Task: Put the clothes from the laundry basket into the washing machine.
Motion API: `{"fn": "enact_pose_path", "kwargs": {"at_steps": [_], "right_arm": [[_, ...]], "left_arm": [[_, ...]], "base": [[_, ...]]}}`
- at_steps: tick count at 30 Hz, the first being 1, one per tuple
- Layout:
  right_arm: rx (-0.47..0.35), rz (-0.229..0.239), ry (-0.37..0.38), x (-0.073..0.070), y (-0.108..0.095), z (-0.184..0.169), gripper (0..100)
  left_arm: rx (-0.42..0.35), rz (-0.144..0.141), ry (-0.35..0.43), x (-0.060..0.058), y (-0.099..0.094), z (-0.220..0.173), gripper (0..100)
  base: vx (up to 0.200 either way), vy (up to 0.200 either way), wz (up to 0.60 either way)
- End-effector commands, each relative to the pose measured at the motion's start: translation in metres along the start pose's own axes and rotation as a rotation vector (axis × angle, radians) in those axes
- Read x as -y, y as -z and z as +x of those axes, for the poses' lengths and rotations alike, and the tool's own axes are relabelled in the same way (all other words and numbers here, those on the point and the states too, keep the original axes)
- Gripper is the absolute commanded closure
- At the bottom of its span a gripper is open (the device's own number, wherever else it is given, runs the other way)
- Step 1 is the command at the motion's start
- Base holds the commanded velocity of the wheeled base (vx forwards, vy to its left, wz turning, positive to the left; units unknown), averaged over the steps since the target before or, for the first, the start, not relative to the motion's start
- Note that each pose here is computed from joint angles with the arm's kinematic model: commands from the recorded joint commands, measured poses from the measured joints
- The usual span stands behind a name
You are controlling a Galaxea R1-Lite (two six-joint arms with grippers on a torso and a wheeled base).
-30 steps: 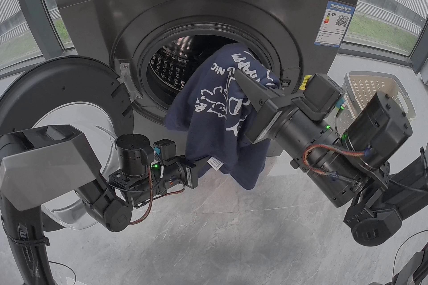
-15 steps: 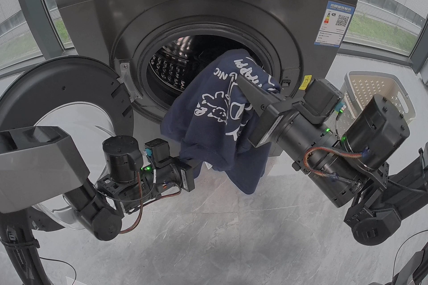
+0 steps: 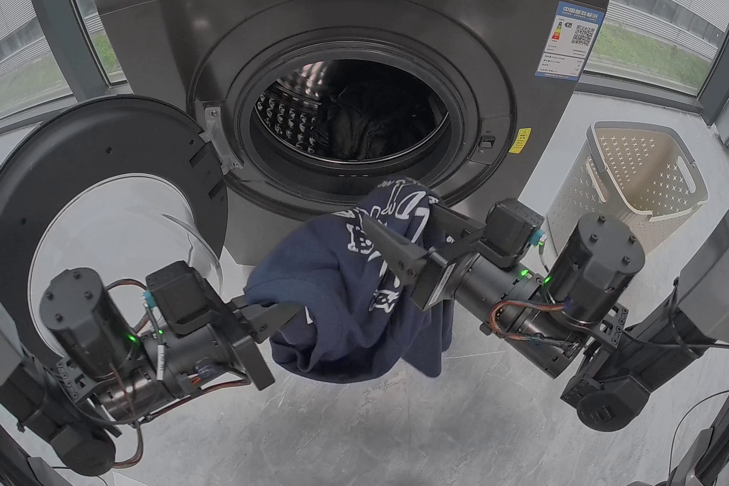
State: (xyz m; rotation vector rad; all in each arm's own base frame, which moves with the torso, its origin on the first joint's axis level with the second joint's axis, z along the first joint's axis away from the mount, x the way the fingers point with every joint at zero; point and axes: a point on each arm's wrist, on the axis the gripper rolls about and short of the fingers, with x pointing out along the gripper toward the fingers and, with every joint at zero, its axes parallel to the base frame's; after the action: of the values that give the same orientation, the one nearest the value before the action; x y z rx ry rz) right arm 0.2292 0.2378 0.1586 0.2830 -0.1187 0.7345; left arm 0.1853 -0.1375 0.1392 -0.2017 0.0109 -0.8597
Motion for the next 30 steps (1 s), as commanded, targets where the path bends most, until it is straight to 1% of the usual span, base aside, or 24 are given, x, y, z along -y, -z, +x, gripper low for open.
{"fn": "enact_pose_path", "kwargs": {"at_steps": [1,3,4,7,9,12,15,19,22,23,26,30], "right_arm": [[-0.105,-0.011,0.029,0.01,0.03,-0.002,0],[-0.132,-0.016,0.033,0.012,0.035,-0.007,0],[-0.16,-0.024,0.033,0.012,0.04,-0.012,0],[-0.206,-0.033,0.034,0.011,0.049,-0.019,0],[-0.21,-0.033,0.035,0.011,0.05,-0.019,0],[-0.221,-0.034,0.051,0.016,0.052,-0.021,0],[-0.224,-0.035,0.056,0.016,0.053,-0.021,0],[-0.233,-0.037,0.05,0.013,0.055,-0.023,0],[-0.235,-0.036,0.047,0.012,0.055,-0.023,0],[-0.234,-0.036,0.047,0.012,0.054,-0.024,0],[-0.242,-0.037,0.047,0.012,0.056,-0.025,0],[-0.25,-0.037,0.031,0.007,0.057,-0.027,0]], "left_arm": [[0.139,0.013,0.069,0.02,-0.031,-0.023,100],[0.145,0.015,0.067,0.02,-0.032,-0.022,100],[0.147,0.015,0.061,0.019,-0.032,-0.02,100],[0.16,0.02,0.048,0.015,-0.035,-0.009,100],[0.161,0.021,0.048,0.014,-0.035,-0.008,100],[0.169,0.023,0.024,0.007,-0.036,0.0,100],[0.172,0.033,-0.01,-0.002,-0.036,0.006,100],[0.181,0.037,-0.061,-0.013,-0.037,0.009,100],[0.181,0.037,-0.062,-0.013,-0.038,0.009,100],[0.189,0.041,-0.096,-0.021,-0.039,0.011,100],[0.194,0.042,-0.131,-0.028,-0.039,0.014,100],[0.192,0.038,-0.168,-0.032,-0.036,0.019,100]], "base": [[0.0,0.0,0.0],[0.0,0.0,0.0],[0.0,0.0,0.0],[0.0,0.0,0.0],[0.0,0.0,0.0],[0.0,0.0,0.0],[0.0,0.0,0.0],[0.0,0.0,0.0],[0.0,0.0,0.0],[0.0,0.0,0.0],[0.0,0.0,0.0],[0.0,0.0,0.0]]}}
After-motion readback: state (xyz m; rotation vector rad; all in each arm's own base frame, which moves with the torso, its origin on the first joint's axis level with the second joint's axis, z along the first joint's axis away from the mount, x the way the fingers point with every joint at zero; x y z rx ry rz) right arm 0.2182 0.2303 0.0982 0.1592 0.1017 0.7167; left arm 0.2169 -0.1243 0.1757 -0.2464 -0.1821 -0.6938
